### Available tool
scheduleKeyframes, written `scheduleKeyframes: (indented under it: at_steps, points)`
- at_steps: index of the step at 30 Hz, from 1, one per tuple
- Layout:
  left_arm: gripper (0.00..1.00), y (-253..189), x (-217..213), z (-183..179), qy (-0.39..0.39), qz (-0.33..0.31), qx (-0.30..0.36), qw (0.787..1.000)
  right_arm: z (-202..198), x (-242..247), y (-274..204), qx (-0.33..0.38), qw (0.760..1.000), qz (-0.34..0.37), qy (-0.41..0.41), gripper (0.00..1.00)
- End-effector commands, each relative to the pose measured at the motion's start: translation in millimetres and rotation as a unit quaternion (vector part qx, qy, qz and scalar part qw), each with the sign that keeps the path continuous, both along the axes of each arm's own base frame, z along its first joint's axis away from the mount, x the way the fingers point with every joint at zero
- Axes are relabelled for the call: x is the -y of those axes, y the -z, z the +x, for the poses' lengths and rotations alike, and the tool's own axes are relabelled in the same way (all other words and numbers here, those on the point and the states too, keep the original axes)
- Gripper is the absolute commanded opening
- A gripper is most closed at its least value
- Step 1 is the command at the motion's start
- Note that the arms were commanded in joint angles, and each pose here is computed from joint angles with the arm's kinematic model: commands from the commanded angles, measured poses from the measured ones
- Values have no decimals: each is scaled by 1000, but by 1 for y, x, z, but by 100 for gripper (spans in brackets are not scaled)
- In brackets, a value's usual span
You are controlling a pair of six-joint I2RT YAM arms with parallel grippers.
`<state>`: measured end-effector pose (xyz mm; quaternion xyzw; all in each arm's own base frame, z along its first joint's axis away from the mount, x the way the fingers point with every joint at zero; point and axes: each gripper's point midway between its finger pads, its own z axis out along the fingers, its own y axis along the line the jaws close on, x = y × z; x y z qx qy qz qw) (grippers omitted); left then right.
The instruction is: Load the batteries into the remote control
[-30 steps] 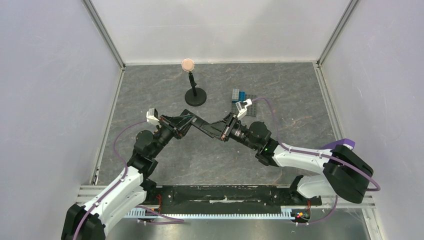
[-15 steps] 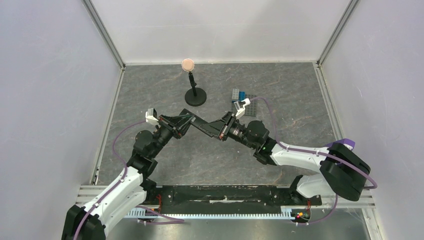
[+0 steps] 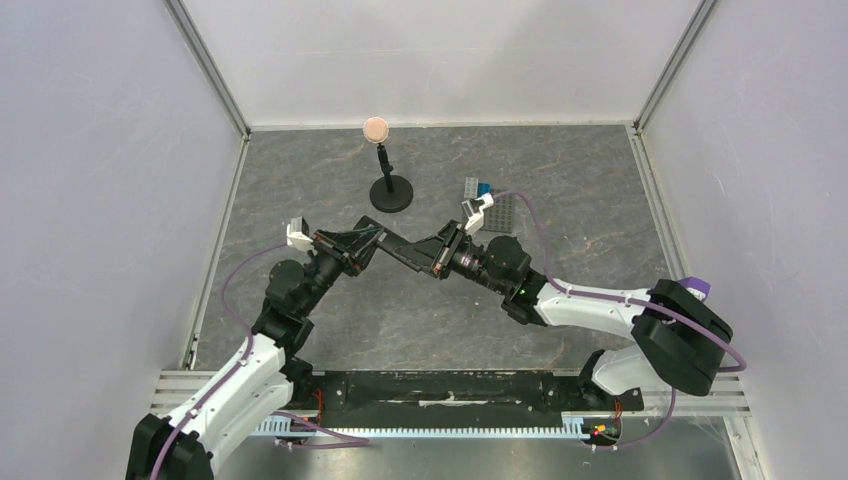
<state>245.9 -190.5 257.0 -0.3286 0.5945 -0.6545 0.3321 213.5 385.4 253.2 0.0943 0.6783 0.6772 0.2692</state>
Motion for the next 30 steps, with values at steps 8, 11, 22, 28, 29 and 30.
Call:
scheduleKeyframes:
  at_steps: [8,11,22,28,29,30]
  points:
    - [2,-22,30,-41,121,5,38,992,1,-5,-8,13,1000,2,0,30]
    - [2,-13,26,-37,102,21,33,994,-4,4,-13,29,1000,1,2,46]
    - [2,5,14,-33,63,95,44,992,-36,43,-14,93,995,-38,-28,88]
    - [2,-9,23,-45,102,147,122,976,-62,46,-1,190,967,-98,-141,86]
    - [2,-12,26,-48,116,158,134,971,-63,45,3,200,959,-119,-164,86]
    - [2,-13,30,-51,135,173,146,965,-65,44,9,218,948,-141,-185,85]
